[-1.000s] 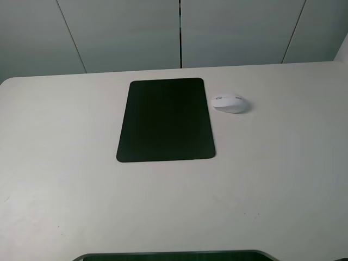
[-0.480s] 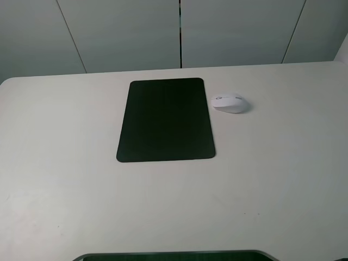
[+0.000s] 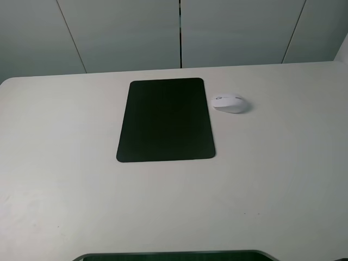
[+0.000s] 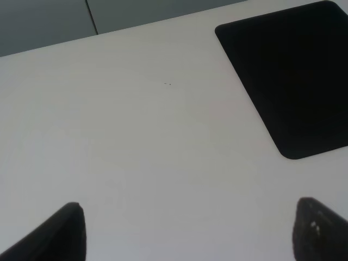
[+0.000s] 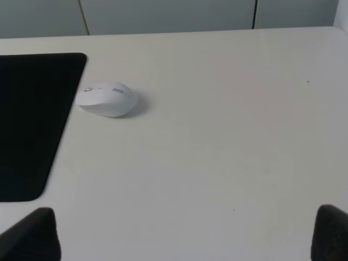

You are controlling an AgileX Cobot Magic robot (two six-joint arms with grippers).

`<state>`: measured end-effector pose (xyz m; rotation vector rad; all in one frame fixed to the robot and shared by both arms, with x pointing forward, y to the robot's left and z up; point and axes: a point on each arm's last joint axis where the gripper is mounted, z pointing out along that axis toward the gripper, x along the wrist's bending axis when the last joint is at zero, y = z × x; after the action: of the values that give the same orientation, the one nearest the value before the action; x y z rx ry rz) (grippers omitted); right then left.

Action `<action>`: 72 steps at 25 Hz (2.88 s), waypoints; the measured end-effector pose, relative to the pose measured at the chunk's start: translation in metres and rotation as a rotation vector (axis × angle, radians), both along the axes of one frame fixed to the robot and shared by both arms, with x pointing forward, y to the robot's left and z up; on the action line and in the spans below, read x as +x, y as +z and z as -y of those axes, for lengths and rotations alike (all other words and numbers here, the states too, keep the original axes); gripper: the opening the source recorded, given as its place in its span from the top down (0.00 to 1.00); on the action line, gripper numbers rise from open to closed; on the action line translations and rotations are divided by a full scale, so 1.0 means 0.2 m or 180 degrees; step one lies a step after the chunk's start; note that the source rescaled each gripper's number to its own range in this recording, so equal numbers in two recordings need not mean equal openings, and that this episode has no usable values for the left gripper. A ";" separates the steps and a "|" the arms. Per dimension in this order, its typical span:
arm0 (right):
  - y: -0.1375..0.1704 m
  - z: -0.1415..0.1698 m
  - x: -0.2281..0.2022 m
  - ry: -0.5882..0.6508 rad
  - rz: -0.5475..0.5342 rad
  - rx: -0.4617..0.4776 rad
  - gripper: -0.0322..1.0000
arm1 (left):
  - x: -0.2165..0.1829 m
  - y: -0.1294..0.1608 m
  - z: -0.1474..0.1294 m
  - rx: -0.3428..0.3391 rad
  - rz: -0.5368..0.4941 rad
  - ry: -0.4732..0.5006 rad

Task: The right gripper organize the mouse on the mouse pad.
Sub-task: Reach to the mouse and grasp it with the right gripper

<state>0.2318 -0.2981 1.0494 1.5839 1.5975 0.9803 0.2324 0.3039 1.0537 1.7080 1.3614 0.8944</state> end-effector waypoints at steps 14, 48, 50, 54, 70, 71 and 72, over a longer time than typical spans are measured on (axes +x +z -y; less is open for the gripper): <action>0.08 -0.01 0.42 0.0162 -0.1124 -0.0320 0.00 | 0.00 0.00 0.00 0.0000 0.0000 0.0000; -0.49 -0.66 2.04 0.3699 -0.1819 -0.2417 0.00 | 0.00 0.00 0.00 0.0000 0.0000 0.0000; -0.53 -0.68 2.09 0.3775 -0.1836 -0.2392 0.00 | 0.00 0.00 0.00 0.0000 0.0000 0.0000; -0.62 -0.71 2.15 0.3923 -0.1903 -0.2370 0.00 | 0.00 0.00 0.00 0.0000 0.0000 0.0000; -0.82 -0.61 2.23 0.3936 -0.2216 -0.2248 0.00 | 0.00 0.00 0.00 0.0000 0.0000 0.0000; -0.83 -0.61 2.24 0.3920 -0.2202 -0.2260 0.00 | 0.00 0.00 0.00 0.0000 0.0000 0.0000; -0.84 -0.61 2.24 0.3923 -0.2211 -0.2274 0.00 | 0.00 0.00 0.00 0.0000 0.0000 0.0000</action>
<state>0.6792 -0.1765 0.8804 0.2971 3.0565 0.1981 0.2324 0.3039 1.0537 1.7080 1.3614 0.8944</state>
